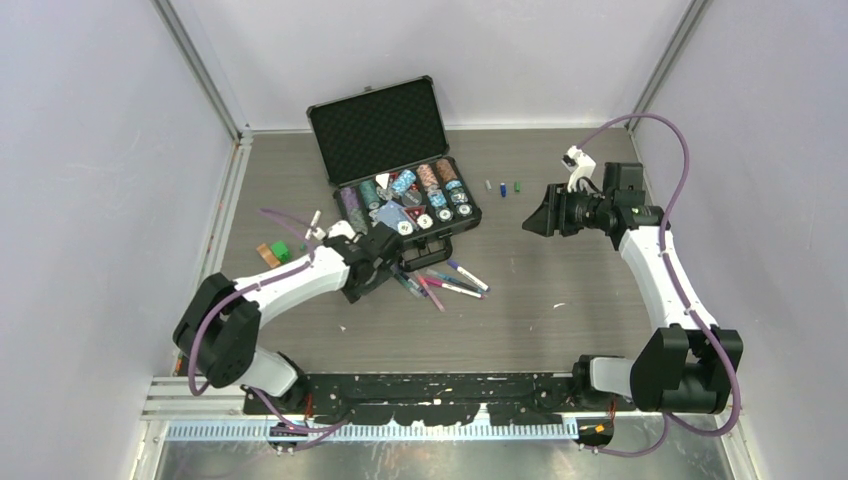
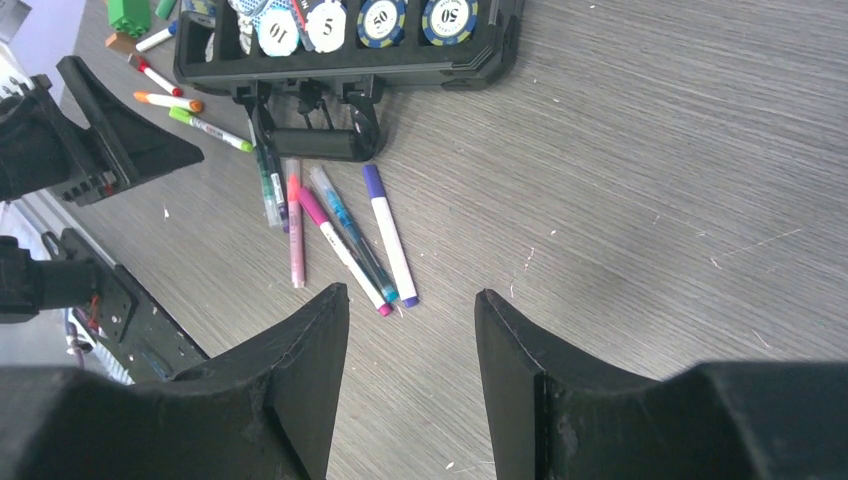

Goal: Open the pen caps
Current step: Pick up the pen from the center of the board.

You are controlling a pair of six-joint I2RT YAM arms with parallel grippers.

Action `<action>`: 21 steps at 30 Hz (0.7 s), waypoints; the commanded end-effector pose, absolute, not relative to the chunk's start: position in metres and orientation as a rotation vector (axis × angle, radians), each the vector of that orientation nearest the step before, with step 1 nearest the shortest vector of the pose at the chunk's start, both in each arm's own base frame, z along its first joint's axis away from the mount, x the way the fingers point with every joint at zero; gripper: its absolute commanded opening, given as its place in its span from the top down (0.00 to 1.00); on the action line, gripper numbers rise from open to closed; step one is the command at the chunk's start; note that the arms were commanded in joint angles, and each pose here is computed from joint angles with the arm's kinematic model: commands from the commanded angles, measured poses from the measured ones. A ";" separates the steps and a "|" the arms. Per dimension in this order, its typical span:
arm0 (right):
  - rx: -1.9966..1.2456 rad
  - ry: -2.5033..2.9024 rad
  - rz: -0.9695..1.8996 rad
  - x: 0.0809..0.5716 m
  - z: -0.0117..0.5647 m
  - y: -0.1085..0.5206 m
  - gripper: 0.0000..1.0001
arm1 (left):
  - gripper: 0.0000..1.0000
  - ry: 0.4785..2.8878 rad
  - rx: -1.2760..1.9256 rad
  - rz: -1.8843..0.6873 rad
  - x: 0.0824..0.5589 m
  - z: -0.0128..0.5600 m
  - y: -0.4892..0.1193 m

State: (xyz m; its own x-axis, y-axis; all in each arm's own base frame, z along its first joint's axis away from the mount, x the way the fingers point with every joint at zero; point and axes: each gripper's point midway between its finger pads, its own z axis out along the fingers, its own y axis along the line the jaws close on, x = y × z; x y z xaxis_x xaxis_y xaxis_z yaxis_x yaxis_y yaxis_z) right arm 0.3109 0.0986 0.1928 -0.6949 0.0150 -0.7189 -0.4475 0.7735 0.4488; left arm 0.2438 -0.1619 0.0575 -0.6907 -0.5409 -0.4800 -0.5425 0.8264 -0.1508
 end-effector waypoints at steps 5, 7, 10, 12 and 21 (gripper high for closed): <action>-0.346 2.194 0.801 0.314 0.200 0.098 0.46 | 0.37 2.279 -1.253 0.064 0.262 0.060 -0.130; -0.345 2.196 0.803 0.314 0.199 0.098 0.46 | 0.39 2.257 -1.295 0.061 0.266 0.056 -0.129; -0.344 2.195 0.801 0.314 0.199 0.097 0.46 | 0.41 2.243 -1.325 0.065 0.273 0.051 -0.130; -0.341 2.195 0.798 0.314 0.199 0.096 0.46 | 0.43 2.238 -1.331 0.064 0.278 0.048 -0.131; -0.336 2.200 0.804 0.315 0.198 0.096 0.46 | 0.52 2.257 -1.364 0.104 0.289 0.034 -0.132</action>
State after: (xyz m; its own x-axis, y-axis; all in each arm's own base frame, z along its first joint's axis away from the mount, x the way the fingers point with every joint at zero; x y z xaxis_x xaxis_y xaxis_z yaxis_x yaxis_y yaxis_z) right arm 0.3114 0.0955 0.1907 -0.7024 0.0230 -0.7114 -0.4357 0.7764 0.4553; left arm 0.2723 -0.1314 0.0295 -0.4182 -0.7961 -0.4374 -0.8363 0.5254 -0.1566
